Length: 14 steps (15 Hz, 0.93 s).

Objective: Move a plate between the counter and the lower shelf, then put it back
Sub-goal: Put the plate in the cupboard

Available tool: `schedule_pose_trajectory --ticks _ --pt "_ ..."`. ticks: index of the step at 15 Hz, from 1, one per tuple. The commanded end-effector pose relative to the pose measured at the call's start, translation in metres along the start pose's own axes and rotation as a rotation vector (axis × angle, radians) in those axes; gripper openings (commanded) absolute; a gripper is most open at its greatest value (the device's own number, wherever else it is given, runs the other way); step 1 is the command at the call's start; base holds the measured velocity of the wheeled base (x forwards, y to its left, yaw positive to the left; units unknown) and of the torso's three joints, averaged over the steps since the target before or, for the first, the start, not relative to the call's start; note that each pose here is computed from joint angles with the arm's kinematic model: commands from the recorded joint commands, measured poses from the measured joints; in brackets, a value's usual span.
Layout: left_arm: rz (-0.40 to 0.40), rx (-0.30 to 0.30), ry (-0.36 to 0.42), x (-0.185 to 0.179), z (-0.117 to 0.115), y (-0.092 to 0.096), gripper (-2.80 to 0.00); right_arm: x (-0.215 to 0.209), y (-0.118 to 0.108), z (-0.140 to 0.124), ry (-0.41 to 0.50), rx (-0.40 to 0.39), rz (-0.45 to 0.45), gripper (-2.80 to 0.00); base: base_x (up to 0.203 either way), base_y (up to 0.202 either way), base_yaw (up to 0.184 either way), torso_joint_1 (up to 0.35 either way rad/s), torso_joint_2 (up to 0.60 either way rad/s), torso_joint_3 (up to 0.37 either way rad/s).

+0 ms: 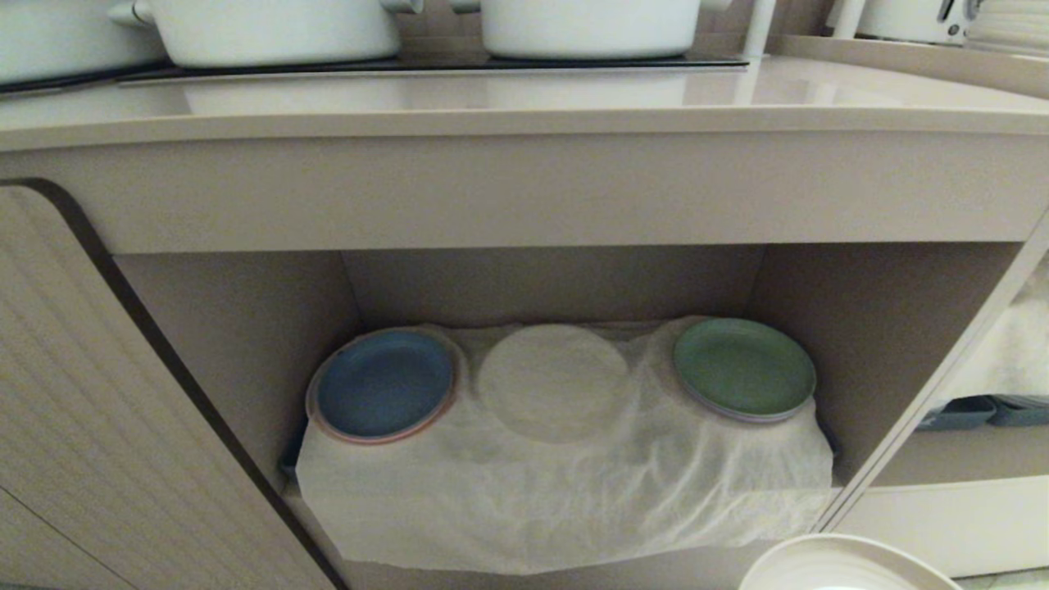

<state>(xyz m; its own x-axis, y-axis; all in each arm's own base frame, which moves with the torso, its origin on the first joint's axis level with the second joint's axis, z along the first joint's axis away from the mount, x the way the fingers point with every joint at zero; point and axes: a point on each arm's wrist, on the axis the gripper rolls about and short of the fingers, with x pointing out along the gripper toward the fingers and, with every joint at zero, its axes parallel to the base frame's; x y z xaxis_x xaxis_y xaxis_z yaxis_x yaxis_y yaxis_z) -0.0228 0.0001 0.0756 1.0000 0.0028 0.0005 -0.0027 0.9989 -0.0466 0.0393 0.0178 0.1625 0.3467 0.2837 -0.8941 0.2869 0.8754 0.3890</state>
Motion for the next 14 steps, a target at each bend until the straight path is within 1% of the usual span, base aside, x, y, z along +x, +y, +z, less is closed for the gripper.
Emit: schedule_pose_trajectory --ticks 1,6,8,14 --pt "0.000 -0.001 -0.001 0.000 0.000 0.000 -2.80 0.001 0.002 0.002 -0.003 -0.005 0.005 -2.80 0.000 0.000 0.000 0.000 0.00 0.000" --pt "0.000 -0.001 -0.001 0.000 0.000 0.000 -2.80 0.006 0.008 0.009 0.000 -0.011 0.003 -2.80 0.000 0.000 0.000 0.000 0.00 0.000" --pt "0.000 -0.001 -0.001 0.000 0.000 0.000 -2.80 0.008 0.009 0.011 -0.005 -0.049 0.012 -2.80 0.000 0.000 0.000 0.000 0.00 0.000" --pt "0.000 -0.001 -0.001 0.000 0.000 0.000 -2.80 0.018 0.023 0.028 -0.005 -0.050 0.012 -2.80 0.000 0.000 0.000 0.000 0.00 0.000"
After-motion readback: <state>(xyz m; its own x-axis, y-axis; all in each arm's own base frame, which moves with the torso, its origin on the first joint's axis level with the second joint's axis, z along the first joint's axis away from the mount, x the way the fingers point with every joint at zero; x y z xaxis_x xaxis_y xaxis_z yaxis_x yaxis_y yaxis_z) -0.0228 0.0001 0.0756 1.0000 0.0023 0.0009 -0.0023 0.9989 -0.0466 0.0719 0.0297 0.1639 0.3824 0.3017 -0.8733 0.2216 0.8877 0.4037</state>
